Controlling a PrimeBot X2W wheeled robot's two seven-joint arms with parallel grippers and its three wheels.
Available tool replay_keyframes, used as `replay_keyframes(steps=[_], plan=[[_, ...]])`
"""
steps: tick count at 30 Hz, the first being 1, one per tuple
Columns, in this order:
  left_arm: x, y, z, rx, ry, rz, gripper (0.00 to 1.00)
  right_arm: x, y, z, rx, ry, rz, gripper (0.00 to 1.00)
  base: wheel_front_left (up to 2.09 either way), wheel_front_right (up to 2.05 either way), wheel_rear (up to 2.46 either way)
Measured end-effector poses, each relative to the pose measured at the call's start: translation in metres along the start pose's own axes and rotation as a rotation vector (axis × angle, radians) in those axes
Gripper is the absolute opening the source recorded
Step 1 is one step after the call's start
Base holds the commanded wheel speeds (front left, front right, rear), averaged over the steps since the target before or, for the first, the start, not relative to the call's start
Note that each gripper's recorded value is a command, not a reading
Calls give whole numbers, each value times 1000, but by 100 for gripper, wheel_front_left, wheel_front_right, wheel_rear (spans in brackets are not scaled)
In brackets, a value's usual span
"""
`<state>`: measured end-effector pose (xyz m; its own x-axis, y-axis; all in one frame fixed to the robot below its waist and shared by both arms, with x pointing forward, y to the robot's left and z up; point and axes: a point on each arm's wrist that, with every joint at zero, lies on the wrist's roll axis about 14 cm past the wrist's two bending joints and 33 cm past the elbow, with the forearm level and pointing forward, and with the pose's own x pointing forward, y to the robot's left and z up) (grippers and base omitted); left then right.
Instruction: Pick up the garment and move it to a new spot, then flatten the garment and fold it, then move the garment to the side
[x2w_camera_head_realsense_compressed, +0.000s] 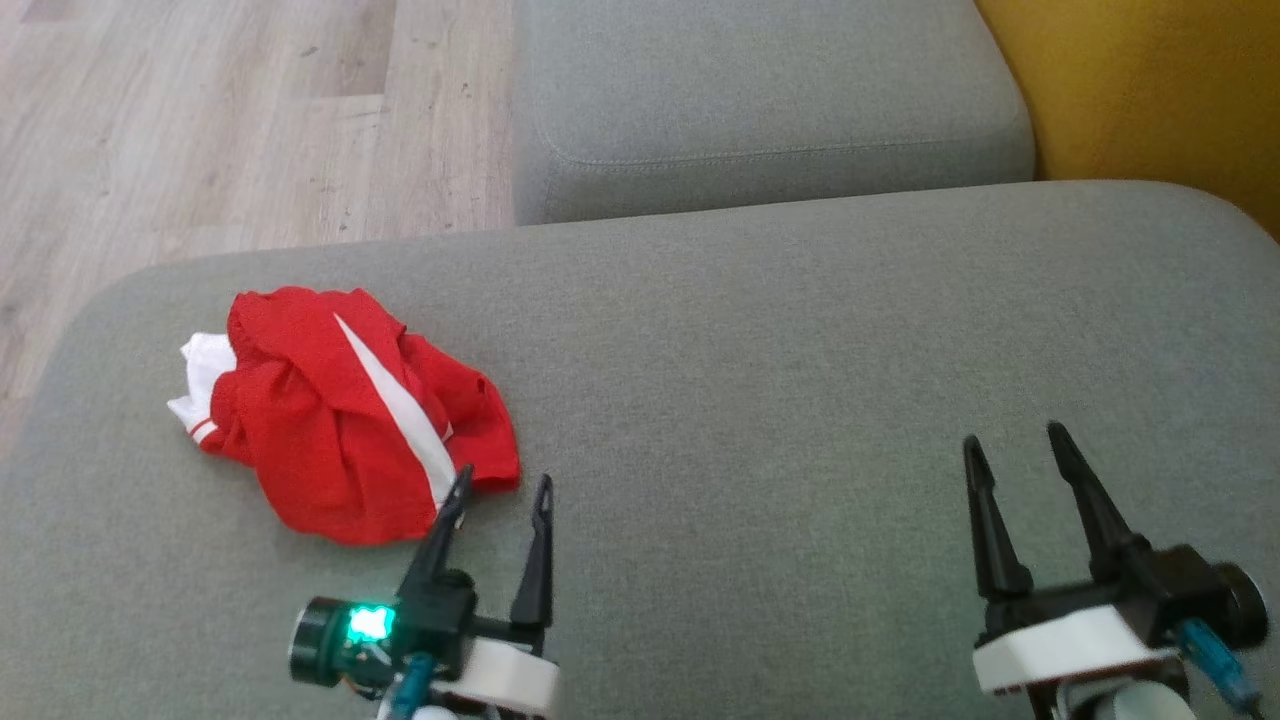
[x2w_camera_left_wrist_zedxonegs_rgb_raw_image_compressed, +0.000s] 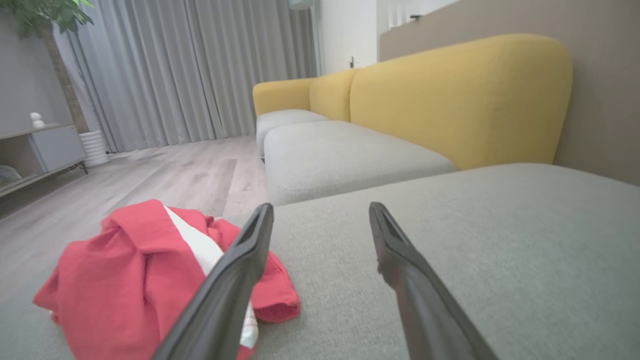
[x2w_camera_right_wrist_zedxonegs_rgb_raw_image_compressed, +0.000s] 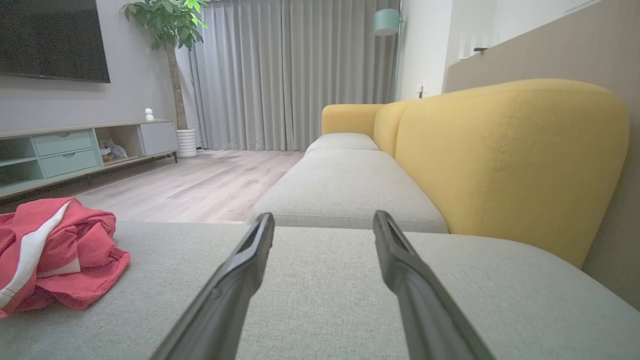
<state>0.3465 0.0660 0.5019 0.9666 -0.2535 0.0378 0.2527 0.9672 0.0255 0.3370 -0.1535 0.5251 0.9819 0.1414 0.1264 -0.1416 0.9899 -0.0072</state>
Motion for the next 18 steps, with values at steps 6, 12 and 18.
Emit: replay_keyframes(steps=[6, 12, 18], plan=[[-5, 13, 11, -55, -45, 59, 100, -10, -10, -11, 73, 20, -44, 100, 0, 0, 0], [-15, 19, -1, -117, -8, 92, 100, -14, -13, -21, 173, 39, -73, 100, 0, 0, 0], [-17, 23, -4, -147, -3, 105, 100, -17, -12, -28, 207, 58, -80, 100, 0, 0, 0]])
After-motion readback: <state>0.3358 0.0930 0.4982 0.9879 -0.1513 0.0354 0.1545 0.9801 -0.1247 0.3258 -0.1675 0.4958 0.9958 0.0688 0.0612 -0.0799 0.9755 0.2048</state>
